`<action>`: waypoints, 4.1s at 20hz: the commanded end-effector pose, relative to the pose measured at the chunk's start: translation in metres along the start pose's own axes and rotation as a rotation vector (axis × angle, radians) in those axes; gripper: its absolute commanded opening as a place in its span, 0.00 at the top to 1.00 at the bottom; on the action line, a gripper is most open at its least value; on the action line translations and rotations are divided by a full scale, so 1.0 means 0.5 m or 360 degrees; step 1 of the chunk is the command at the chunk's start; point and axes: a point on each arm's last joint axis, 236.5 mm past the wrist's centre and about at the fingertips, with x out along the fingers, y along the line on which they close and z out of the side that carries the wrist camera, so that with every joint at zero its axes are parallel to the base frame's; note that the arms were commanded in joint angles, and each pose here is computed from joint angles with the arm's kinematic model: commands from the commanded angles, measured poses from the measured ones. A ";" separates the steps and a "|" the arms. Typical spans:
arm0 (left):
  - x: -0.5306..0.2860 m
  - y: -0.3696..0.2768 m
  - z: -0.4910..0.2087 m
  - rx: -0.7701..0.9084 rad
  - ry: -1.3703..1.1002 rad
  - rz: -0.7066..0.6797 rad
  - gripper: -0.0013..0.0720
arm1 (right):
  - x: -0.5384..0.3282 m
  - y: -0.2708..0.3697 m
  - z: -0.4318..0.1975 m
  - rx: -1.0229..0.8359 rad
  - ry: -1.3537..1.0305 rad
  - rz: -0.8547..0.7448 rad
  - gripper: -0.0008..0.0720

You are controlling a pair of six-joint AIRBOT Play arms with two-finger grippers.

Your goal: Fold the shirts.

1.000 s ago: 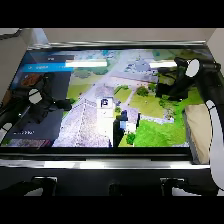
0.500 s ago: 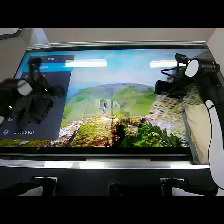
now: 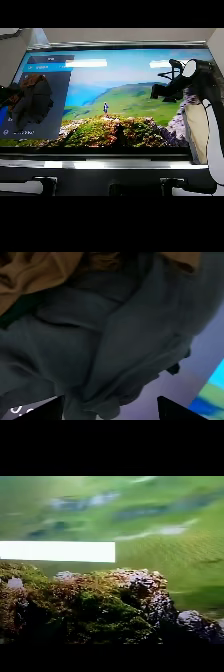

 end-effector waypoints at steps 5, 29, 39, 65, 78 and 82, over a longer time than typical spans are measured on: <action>0.181 0.002 -0.016 0.0199 0.0144 0.0006 0.00 | 0.038 0.006 -0.045 0.0002 0.0208 0.0037 0.06; -0.415 -0.549 -0.219 0.1164 -0.0683 -0.0961 0.93 | -0.079 0.022 -0.070 -0.0005 0.0111 0.0045 0.08; -0.077 -0.638 -0.683 0.1749 0.0190 -0.0854 0.93 | -0.126 0.026 -0.092 0.0022 0.0091 0.0042 0.08; 0.127 -0.347 -0.628 0.0987 0.0771 -0.0721 0.06 | 0.095 0.072 -0.273 0.0127 0.0680 0.0376 0.08; 0.141 -0.365 -0.601 0.0944 0.0656 -0.0730 0.93 | 0.146 0.222 -0.331 -0.0166 0.0639 0.0422 0.04; 0.136 -0.367 -0.598 0.0947 0.0644 -0.0735 0.93 | 0.204 0.304 -0.407 0.0017 0.0681 0.0635 0.04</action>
